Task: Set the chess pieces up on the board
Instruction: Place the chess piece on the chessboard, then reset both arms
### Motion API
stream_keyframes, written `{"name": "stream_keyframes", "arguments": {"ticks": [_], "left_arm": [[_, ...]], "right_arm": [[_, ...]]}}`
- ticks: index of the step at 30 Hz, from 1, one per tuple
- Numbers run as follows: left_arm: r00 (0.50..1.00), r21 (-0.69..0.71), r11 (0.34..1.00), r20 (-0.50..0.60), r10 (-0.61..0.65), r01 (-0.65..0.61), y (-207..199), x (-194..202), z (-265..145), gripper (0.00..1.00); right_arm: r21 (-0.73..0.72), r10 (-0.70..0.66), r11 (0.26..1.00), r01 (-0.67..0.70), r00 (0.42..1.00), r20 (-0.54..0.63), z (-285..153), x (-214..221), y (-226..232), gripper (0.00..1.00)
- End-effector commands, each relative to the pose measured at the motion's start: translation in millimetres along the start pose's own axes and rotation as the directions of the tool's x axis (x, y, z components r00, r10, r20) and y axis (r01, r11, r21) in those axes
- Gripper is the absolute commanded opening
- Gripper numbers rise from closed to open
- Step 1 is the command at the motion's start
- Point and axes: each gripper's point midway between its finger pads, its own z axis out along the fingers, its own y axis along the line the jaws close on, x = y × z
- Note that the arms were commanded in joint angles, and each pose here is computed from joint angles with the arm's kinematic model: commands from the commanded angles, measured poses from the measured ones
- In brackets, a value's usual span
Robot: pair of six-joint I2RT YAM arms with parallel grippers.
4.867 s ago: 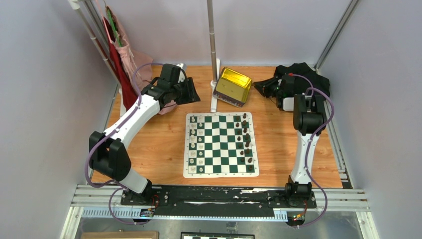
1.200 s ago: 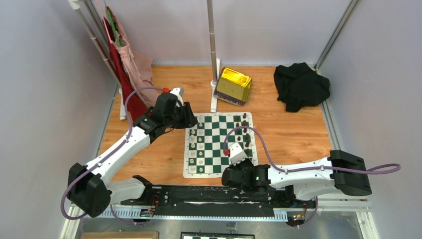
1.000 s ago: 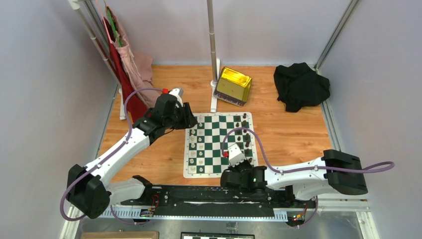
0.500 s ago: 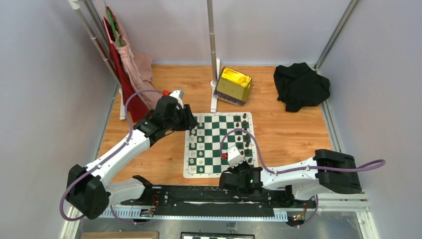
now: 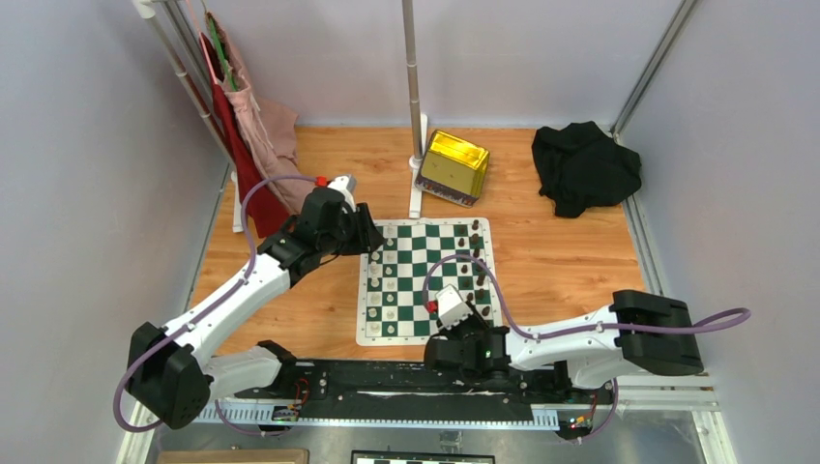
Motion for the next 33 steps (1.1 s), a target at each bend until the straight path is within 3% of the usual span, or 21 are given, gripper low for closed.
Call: {"name": "stream_keyframes", "arguments": {"ticks": [1, 6, 10, 13, 17, 23, 33], "left_arm": [[0.999, 0.01, 1.0, 0.048, -0.007, 0.006, -10, -16, -9, 0.49], [0.994, -0.03, 1.0, 0.109, 0.004, -0.001, -13, -43, -19, 0.5], [0.974, -0.112, 0.994, 0.224, 0.024, 0.001, -5, -74, -26, 0.5], [0.944, -0.181, 0.983, 0.325, 0.046, 0.014, 7, -95, -34, 0.53], [0.898, -0.293, 0.956, 0.427, 0.106, 0.026, 31, -110, -42, 0.55], [0.859, -0.451, 0.892, 0.466, 0.214, 0.023, 83, -96, -44, 0.57], [0.841, -0.494, 0.869, 0.472, 0.264, 0.004, 123, -70, -36, 0.57]], "right_arm": [[0.004, -0.009, 1.0, 0.009, 0.997, 0.074, -17, -38, -5, 0.43], [-0.01, 0.014, 1.0, -0.013, 0.982, 0.19, -48, -115, -29, 0.45], [0.035, 0.15, 0.987, -0.158, 0.973, 0.174, -40, -163, -100, 0.45], [0.096, 0.264, 0.955, -0.281, 0.951, 0.159, -21, -174, -162, 0.46], [0.151, 0.393, 0.899, -0.411, 0.909, 0.137, 9, -161, -226, 0.57], [0.256, 0.577, 0.783, -0.567, 0.816, 0.041, 54, -104, -285, 0.6], [0.328, 0.586, 0.757, -0.565, 0.809, 0.04, 79, -71, -297, 0.68]]}}
